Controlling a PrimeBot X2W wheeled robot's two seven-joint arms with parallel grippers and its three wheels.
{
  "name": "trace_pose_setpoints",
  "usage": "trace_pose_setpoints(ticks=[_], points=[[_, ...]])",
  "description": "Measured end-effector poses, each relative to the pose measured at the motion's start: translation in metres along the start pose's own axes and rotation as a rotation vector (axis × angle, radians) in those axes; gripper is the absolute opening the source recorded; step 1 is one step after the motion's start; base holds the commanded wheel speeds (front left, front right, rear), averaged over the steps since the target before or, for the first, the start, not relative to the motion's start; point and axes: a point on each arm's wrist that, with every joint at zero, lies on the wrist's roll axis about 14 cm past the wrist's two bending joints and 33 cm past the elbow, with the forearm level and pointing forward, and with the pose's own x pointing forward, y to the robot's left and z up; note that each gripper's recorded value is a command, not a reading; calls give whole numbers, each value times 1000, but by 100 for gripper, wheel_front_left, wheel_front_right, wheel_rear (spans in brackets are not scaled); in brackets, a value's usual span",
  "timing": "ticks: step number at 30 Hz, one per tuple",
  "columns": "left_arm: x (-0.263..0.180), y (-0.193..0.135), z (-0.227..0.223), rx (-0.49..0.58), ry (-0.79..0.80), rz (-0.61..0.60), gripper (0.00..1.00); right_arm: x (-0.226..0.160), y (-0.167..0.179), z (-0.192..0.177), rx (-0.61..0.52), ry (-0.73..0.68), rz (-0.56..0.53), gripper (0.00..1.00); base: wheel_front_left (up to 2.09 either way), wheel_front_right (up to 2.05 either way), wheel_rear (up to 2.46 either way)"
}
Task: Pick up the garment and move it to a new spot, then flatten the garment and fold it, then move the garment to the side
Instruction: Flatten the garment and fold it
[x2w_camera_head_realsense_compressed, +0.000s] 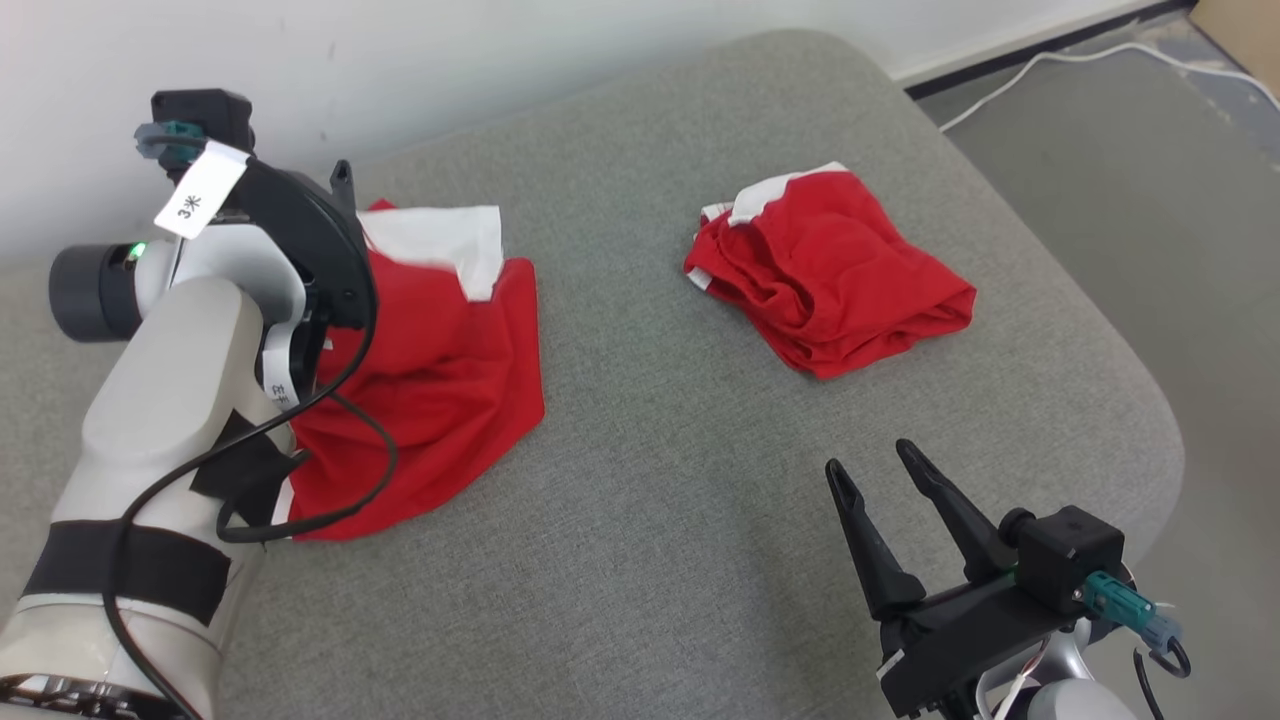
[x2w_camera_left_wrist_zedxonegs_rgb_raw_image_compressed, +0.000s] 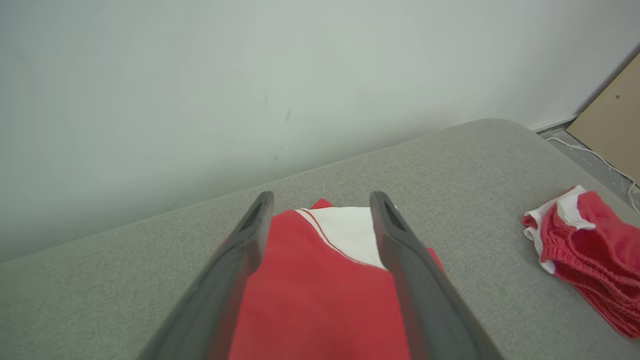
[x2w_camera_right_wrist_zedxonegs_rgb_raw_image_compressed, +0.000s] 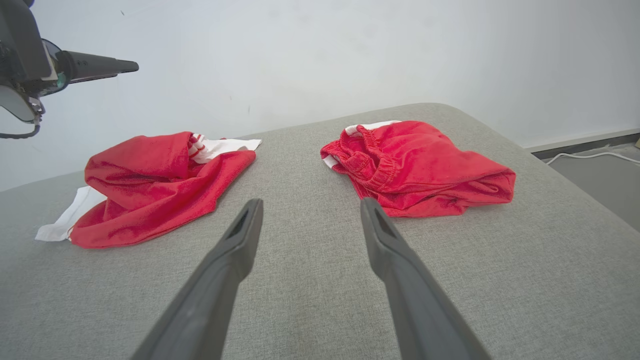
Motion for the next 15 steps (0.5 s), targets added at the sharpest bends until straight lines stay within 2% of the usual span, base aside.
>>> trace_pose_setpoints(ticks=[6, 15], points=[[3, 25, -26, -2, 48, 53, 100, 11, 1, -3, -7, 11, 6, 100, 0, 0, 0], [-23, 74, -65, 9, 169, 172, 100, 19, 14, -5, -1, 13, 53, 100, 0, 0, 0]])
